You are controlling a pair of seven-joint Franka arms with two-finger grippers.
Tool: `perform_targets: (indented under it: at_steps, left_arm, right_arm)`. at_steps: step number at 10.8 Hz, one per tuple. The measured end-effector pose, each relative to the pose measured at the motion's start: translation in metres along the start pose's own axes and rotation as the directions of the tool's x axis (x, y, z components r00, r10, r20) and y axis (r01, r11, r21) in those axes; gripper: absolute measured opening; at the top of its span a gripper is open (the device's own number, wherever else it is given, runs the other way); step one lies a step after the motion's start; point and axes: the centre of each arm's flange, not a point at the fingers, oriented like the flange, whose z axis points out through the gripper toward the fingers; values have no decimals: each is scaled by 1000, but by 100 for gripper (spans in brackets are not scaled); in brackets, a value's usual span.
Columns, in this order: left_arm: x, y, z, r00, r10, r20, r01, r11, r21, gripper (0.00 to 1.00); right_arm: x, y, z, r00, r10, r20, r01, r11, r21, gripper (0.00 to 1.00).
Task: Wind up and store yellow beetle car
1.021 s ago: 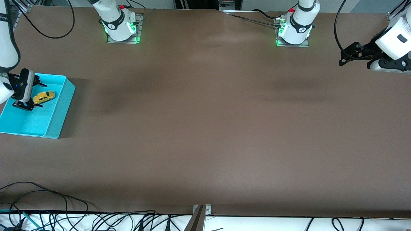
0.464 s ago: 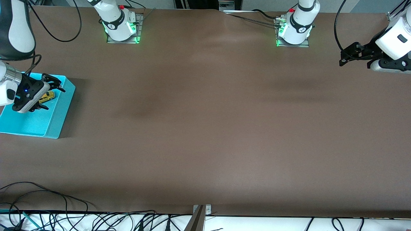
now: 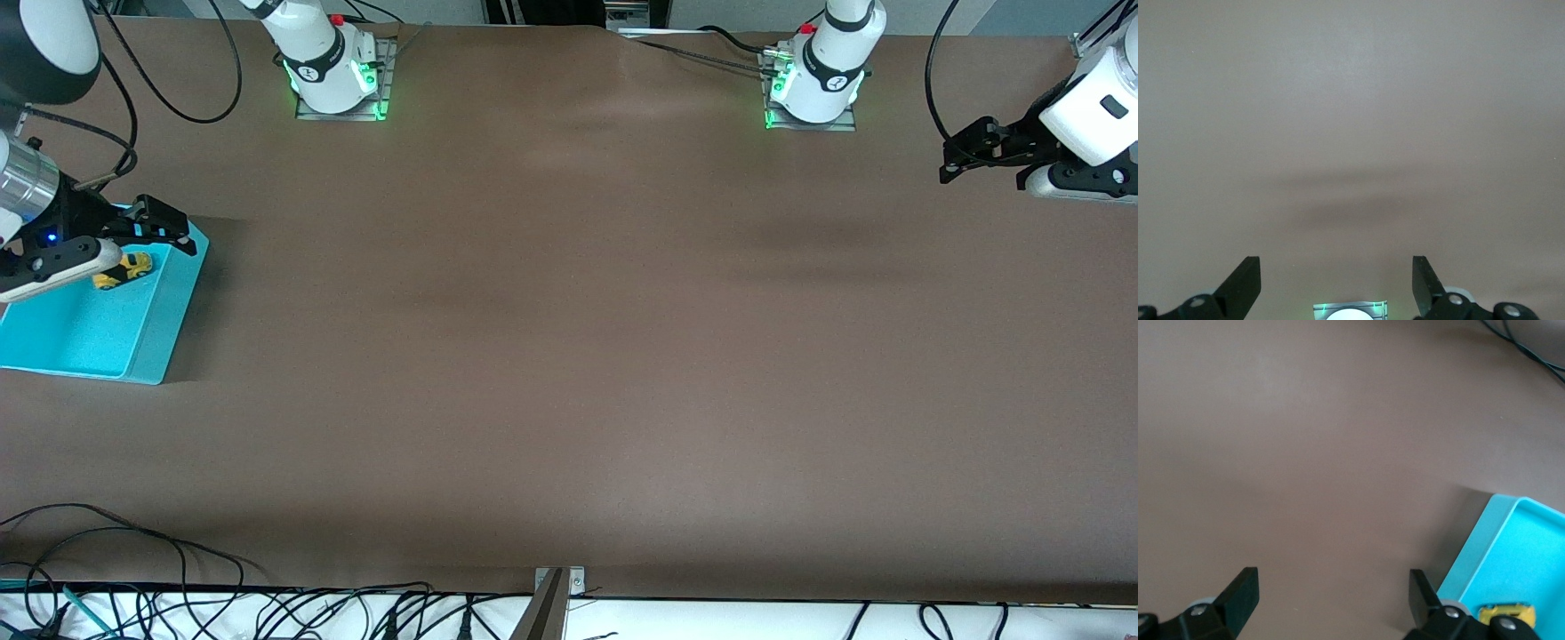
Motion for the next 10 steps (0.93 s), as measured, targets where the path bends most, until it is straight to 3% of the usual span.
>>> perform_targets:
  at_steps: [3,10]
  left_arm:
    - [0,0,0,1000,0,0,0,1000,0,100]
    - [0,0,0,1000,0,0,0,1000,0,100]
  right_arm:
    - [6,-34,-18,995,100,18,-99,993,-67,100]
    - [8,-30,-24,989,148,28,-146,986,-75,100]
